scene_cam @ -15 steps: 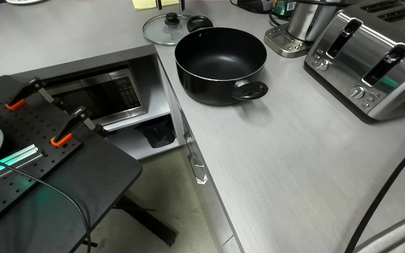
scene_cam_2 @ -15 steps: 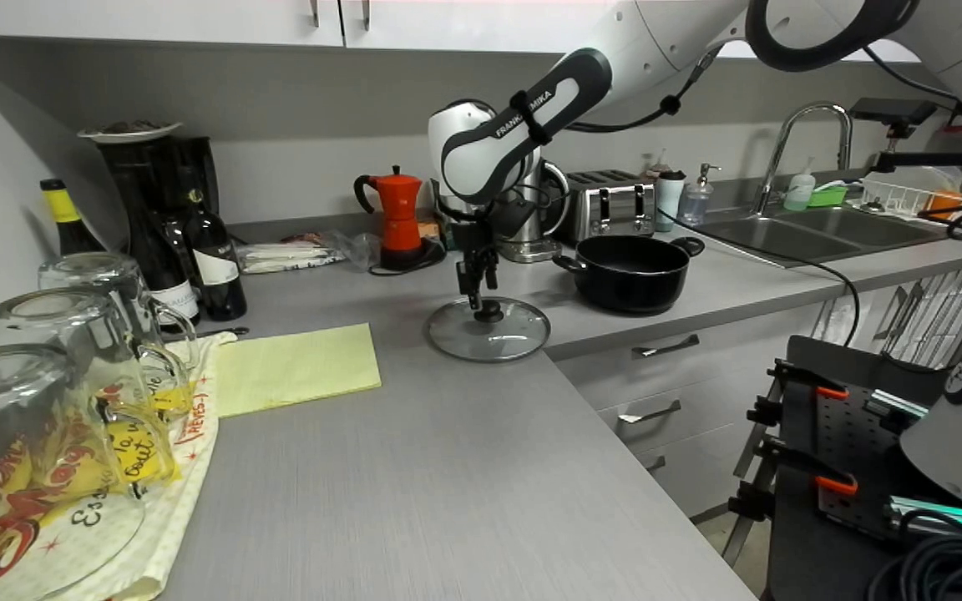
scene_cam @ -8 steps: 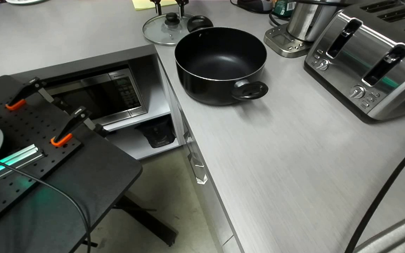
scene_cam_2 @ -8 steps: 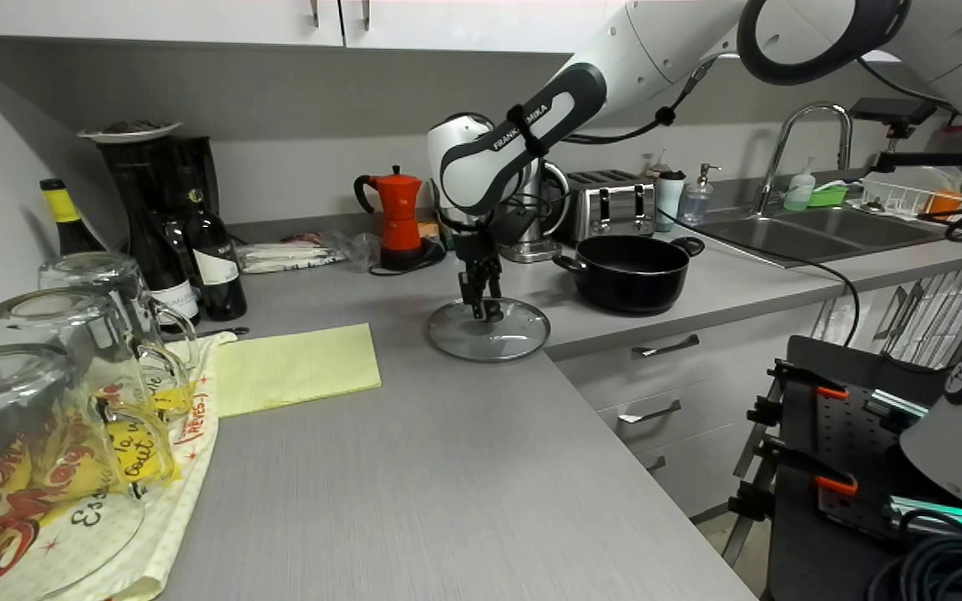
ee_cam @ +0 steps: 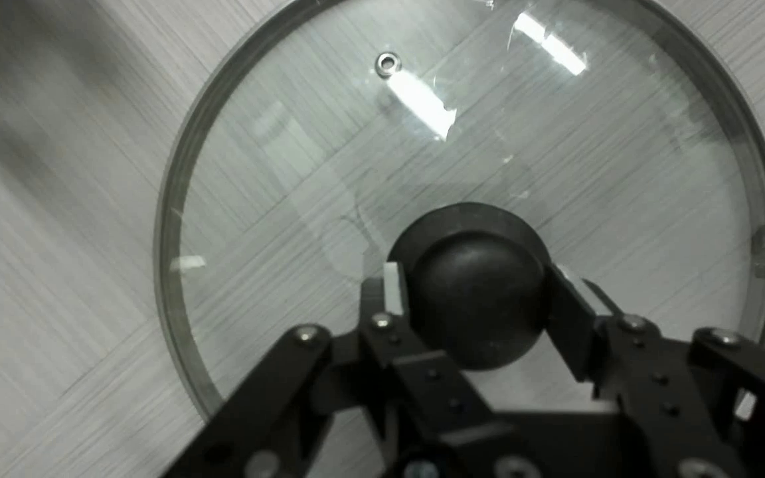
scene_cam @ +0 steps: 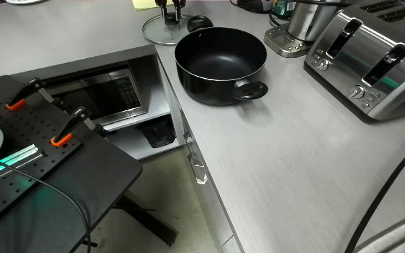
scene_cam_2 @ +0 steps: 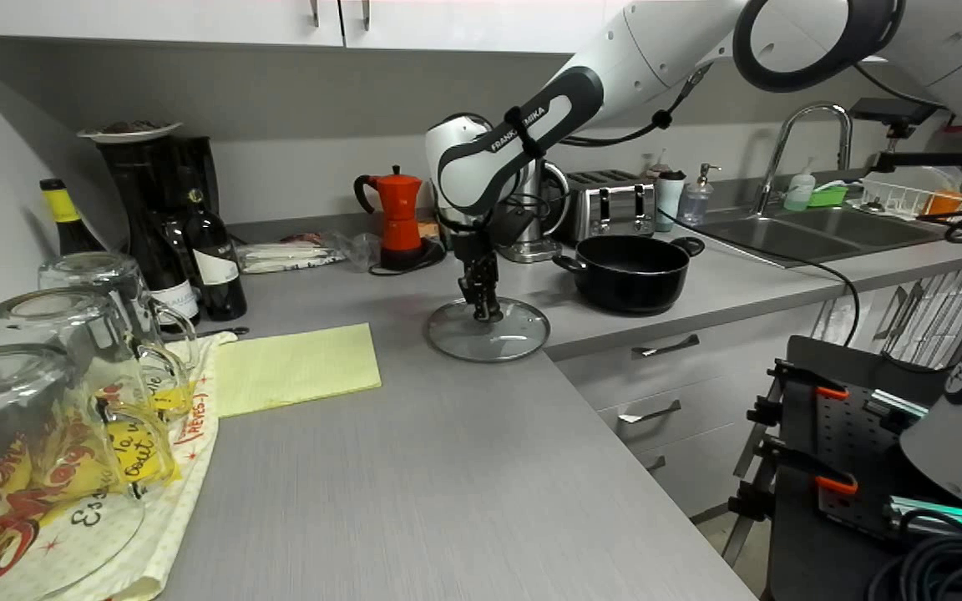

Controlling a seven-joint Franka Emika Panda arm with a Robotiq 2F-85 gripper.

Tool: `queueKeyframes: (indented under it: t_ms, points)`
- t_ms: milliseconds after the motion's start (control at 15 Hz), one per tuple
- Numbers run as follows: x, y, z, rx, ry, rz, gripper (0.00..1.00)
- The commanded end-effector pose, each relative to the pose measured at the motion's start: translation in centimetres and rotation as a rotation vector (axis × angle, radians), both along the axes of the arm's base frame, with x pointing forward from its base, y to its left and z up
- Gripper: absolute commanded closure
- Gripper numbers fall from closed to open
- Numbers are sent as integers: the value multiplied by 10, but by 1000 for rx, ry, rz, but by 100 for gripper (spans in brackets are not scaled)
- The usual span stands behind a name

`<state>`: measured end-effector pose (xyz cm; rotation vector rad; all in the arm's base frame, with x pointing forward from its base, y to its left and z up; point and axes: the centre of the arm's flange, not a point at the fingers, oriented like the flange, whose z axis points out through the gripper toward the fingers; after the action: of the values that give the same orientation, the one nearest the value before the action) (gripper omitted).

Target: Put the clear lid on the pot

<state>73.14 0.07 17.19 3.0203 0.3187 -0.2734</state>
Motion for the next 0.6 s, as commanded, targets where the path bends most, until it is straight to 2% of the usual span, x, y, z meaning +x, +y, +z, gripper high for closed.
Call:
queueKeyframes:
  t_ms: [0, 200, 533]
  points:
    - [9, 3, 6, -19, 3, -10, 75]
    - [1, 7, 18, -5, -9, 5, 75]
    - [-25, 21, 73, 29, -83, 61, 75]
